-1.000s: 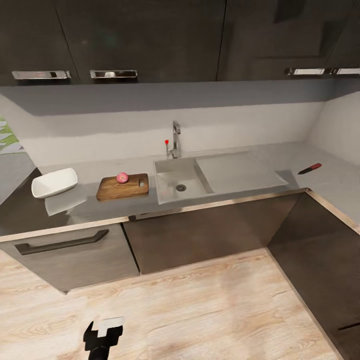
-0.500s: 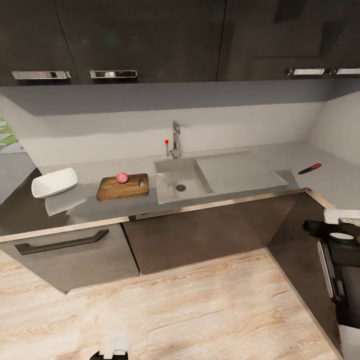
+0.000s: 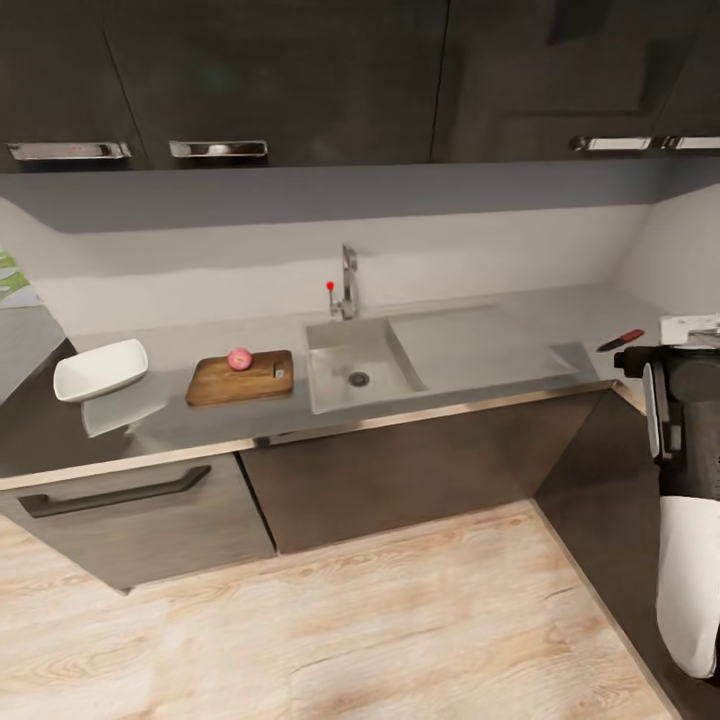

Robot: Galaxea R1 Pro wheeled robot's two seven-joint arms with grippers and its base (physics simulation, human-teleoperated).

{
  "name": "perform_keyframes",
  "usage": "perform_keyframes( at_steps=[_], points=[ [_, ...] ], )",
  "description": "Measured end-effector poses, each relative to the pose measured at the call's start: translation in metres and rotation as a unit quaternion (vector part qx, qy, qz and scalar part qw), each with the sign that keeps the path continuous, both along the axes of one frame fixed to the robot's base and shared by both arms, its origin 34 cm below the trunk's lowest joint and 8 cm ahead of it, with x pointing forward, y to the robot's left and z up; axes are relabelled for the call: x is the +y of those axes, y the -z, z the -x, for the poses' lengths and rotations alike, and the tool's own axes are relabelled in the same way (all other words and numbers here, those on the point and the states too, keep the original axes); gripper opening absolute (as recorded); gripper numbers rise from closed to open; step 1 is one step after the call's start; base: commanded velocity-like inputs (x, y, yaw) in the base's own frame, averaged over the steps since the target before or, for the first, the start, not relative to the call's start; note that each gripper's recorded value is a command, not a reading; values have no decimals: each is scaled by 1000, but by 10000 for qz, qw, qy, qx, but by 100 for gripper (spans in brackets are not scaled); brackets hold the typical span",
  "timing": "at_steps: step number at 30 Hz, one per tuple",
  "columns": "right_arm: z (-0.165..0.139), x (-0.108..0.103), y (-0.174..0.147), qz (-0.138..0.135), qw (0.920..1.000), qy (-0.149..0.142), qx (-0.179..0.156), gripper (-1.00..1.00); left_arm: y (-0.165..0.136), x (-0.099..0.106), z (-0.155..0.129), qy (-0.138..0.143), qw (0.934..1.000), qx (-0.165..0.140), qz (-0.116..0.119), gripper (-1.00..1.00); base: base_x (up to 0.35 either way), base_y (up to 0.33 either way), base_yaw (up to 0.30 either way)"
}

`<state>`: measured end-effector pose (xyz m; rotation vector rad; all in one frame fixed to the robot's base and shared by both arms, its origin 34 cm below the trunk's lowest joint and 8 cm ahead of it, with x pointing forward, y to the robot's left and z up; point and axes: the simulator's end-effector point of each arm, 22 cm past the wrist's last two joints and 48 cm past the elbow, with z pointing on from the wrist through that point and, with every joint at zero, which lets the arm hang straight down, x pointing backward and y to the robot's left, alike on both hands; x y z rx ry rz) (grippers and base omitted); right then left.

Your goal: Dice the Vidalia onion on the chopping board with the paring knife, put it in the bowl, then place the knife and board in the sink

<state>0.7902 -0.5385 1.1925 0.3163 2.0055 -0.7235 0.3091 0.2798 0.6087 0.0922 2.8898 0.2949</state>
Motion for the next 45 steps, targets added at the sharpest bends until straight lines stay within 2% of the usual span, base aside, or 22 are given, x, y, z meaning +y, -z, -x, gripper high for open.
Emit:
perform_keyframes(
  at_steps=[2,6,8,9,14,16,17,21,25,35,45],
  points=[
    [-6,3,-1,-25,9997,-256,58,100,1,-2,5,6,9999,115,5,100,263,-172,0],
    [-5,-9,-6,-98,9978,-630,152,100,2,-5,9,11,9998,202,21,100,274,-183,0],
    [-6,-8,-6,-194,9959,-856,202,100,2,-5,9,10,9998,215,25,100,278,-188,0],
    [-8,-3,-5,-331,9926,-1136,261,100,2,-6,10,10,9997,225,27,100,280,-190,0],
    [-8,4,4,-588,9854,-1544,419,100,2,-7,10,13,9997,231,30,100,282,-182,0],
    [-8,9,11,-757,9805,-1740,518,100,2,-7,10,13,9997,233,29,100,292,-149,0],
    [-6,13,16,-887,9755,-1921,599,100,2,-7,10,10,9997,233,28,100,294,-142,0],
    [-2,12,22,-920,9706,-2075,797,100,3,-7,12,11,9996,272,25,100,293,-169,0],
    [1,11,26,-875,9684,-2133,952,100,4,-6,20,16,9989,464,13,100,284,-209,0],
    [8,-3,27,-632,9723,-1944,1135,100,4,-6,21,20,9986,526,5,100,93,-70,-43],
    [11,-6,23,-618,9732,-1894,1152,100,1,-7,16,22,9989,460,12,100,2,-1,-129]
  ],
)
